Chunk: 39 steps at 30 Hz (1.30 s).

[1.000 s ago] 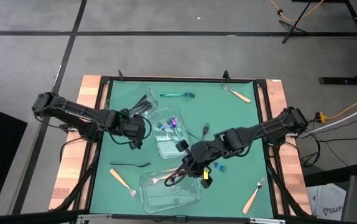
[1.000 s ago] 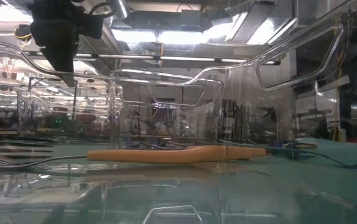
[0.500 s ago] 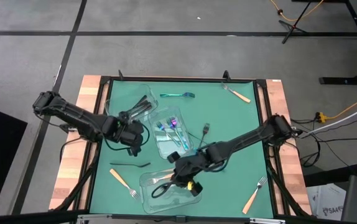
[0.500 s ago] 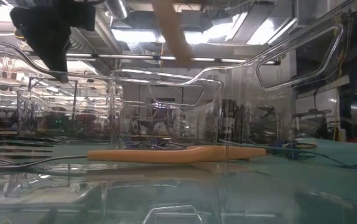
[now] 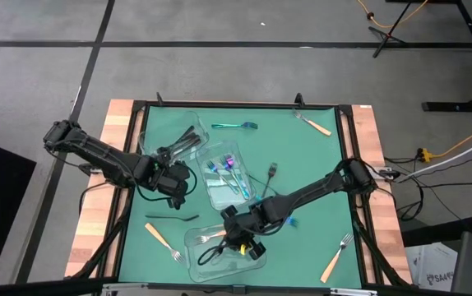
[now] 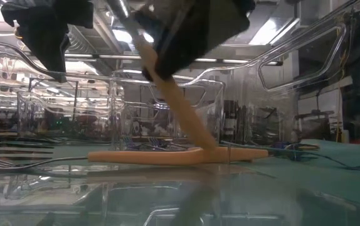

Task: Sort silverware by color (type)
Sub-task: Put the yellow fork into the bottom transparent bin

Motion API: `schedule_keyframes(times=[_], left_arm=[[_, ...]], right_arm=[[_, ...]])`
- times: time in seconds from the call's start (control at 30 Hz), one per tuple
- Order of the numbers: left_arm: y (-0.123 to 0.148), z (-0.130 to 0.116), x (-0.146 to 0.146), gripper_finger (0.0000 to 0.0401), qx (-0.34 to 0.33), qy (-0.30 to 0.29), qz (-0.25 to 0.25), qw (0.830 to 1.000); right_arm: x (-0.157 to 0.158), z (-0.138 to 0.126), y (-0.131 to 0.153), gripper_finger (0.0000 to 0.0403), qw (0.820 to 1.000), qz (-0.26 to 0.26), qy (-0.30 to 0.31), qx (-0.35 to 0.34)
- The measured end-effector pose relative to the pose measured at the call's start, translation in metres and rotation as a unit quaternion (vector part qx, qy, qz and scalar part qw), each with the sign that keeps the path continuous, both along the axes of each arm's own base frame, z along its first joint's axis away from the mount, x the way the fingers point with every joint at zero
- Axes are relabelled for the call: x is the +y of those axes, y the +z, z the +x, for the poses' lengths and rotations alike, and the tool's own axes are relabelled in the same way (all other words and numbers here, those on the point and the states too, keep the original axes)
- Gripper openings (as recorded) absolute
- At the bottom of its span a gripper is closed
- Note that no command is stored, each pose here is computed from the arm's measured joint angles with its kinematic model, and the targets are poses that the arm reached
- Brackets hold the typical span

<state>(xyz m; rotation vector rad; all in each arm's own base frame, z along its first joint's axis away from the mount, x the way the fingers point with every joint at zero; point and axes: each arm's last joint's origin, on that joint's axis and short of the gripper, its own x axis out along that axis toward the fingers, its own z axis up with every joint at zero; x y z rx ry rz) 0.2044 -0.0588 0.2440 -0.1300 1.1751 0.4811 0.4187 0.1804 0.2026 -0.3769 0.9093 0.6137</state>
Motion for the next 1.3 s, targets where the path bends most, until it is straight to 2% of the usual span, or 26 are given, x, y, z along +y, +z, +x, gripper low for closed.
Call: schedule_keyframes(times=[0.23,1.3], left_arm=[[0.000,0.000,0.000,0.0057,0.001,-0.001,0.001,1.000],[0.000,0.000,0.000,0.0057,0.001,0.000,0.000,1.000]], right_arm=[[0.001,0.001,-0.013,0.0015,0.999,0.012,-0.017,0.034],[0.001,0.002,-0.012,0.0015,0.999,0.007,-0.023,0.023]])
